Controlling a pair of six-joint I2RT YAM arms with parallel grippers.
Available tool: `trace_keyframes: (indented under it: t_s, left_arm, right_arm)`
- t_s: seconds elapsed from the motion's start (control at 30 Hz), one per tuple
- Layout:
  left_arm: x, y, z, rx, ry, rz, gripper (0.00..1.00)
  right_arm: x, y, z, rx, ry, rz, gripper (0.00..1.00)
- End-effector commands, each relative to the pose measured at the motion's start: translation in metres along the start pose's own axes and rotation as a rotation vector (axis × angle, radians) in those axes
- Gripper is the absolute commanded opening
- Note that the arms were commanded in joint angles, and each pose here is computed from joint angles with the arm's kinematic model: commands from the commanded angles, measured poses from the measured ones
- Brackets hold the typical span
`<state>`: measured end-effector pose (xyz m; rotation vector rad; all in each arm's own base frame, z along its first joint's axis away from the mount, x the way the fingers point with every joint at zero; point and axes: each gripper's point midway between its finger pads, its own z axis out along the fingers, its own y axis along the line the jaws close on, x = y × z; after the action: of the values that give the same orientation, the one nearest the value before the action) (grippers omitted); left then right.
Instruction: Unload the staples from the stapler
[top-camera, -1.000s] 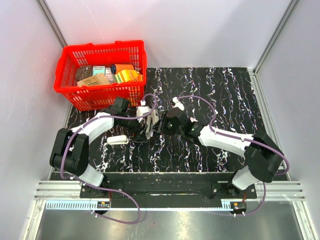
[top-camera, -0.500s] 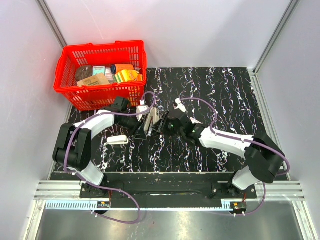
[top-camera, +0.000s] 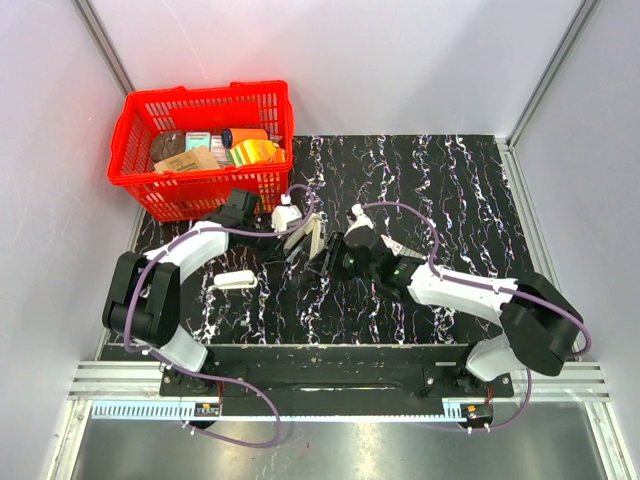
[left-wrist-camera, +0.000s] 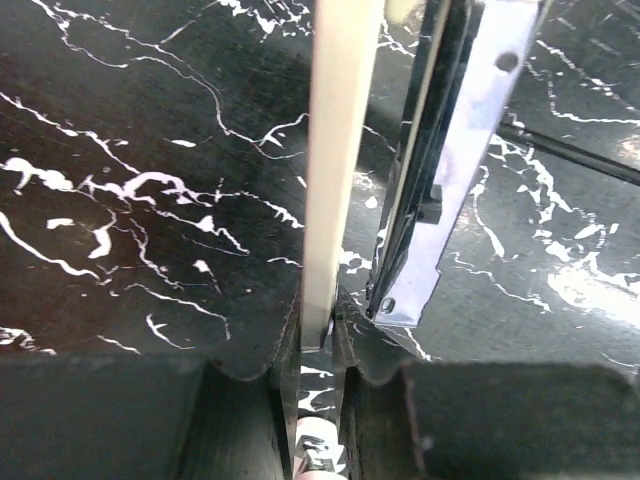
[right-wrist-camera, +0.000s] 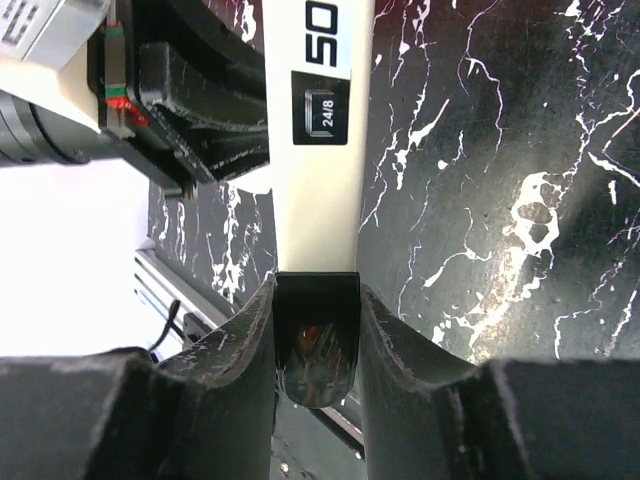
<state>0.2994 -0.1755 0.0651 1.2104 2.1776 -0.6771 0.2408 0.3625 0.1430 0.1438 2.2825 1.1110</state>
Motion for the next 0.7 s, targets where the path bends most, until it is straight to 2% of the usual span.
trace_keyframes:
  t_s: [0.0, 0.43, 0.67]
  left_arm:
    - [-0.041, 0.049, -0.018, -0.231, -0.057, 0.206, 0.00]
    - [-0.031, 0.089, -0.015, -0.535, 0.037, 0.478, 0.00]
    - [-0.031, 0.093, -0.012, -0.627, 0.071, 0.622, 0.00]
  right_arm:
    - [0.004, 0.041, -0.024, -0.196, 0.040, -0.113, 0.00]
    - [-0.014, -0.016, -0.029, -0.013, 0.035, -0.356, 0.00]
    - [-0.019, -0.040, -0.034, 0.062, 0.049, -0.388, 0.00]
